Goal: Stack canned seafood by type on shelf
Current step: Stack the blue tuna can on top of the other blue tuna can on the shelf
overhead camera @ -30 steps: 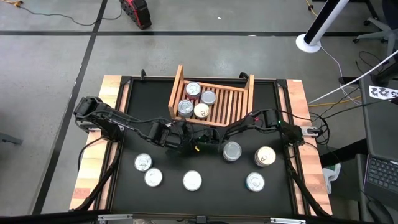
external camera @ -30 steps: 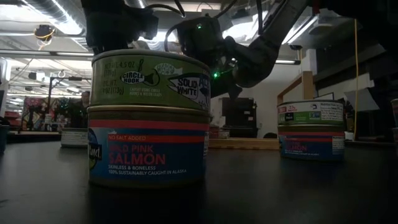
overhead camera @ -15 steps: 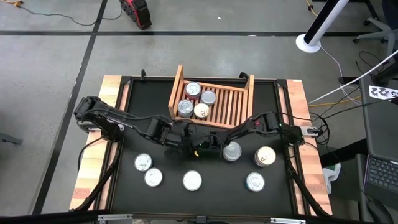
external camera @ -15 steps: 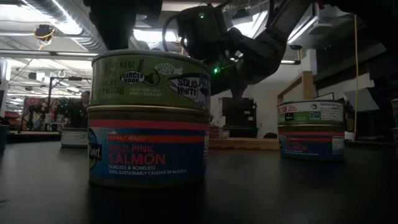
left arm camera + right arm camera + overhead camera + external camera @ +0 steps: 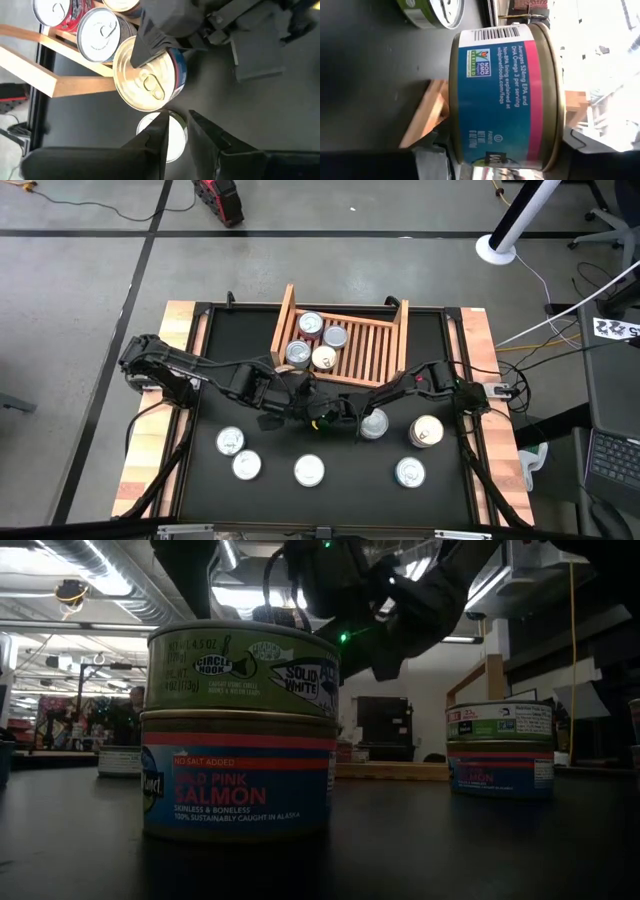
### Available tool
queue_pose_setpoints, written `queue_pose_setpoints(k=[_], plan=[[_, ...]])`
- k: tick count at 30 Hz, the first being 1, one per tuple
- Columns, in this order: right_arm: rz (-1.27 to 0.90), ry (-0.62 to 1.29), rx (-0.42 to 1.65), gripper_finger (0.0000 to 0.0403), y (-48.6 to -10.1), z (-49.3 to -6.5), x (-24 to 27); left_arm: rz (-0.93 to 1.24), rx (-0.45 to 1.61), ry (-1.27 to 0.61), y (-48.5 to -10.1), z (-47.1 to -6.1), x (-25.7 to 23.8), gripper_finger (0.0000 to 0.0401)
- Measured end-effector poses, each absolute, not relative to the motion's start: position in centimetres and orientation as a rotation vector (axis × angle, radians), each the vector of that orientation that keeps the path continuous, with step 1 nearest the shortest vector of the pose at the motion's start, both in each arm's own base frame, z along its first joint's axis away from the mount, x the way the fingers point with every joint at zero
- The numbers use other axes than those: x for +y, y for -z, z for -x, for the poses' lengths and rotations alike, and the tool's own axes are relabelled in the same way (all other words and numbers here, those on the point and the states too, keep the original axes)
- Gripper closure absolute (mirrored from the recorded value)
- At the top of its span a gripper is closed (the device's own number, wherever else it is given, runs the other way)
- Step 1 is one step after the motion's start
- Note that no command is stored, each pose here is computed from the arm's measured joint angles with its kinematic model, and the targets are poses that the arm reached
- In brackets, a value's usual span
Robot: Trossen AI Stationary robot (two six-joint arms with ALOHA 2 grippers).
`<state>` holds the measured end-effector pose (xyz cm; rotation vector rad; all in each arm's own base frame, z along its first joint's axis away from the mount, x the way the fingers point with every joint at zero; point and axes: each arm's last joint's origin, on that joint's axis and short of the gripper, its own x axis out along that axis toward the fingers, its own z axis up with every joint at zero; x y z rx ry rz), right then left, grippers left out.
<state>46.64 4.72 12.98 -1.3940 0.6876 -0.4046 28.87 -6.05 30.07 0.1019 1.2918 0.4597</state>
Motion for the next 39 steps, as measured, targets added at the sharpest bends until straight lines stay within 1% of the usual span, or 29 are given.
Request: queue_pose_setpoints(k=[7, 13, 19, 22, 26, 29, 32, 39], plan=[[1.467, 0.434, 0.822, 0.0216, -14.0, -45.6, 6.1, -0.140, 1.294, -0.445, -30.1, -28.9, -6.0, 0.0359], [1.470, 0.545, 0.885, 0.0223, -15.8, -44.9, 6.7, -0.197, 1.292, -0.439, -30.1, -29.0, -5.7, 0.0371], [1.369, 0.695, 0.958, 0.0218, -18.2, -43.5, 6.1, -0.215, 1.295, -0.431, -30.1, -29.2, -5.0, 0.0378], [1.312, 0.716, 0.976, 0.0223, -19.6, -42.4, 5.6, -0.236, 1.290, -0.416, -30.2, -29.5, -4.6, 0.0383], [1.213, 0.650, 0.995, 0.0220, -20.6, -40.8, 5.0, -0.273, 1.274, -0.389, -30.2, -30.0, -3.9, 0.0388], [1.066, 0.520, 1.033, 0.0213, -20.7, -39.5, 4.3, -0.289, 1.256, -0.380, -30.3, -30.4, -3.1, 0.0392], [0.905, 0.407, 1.085, 0.0215, -20.2, -39.0, 2.9, -0.301, 1.250, -0.378, -30.4, -30.6, -2.4, 0.0395], [0.798, 0.394, 1.122, 0.0216, -20.1, -39.3, -1.8, -0.308, 1.247, -0.387, -30.4, -30.9, -1.0, 0.0398]])
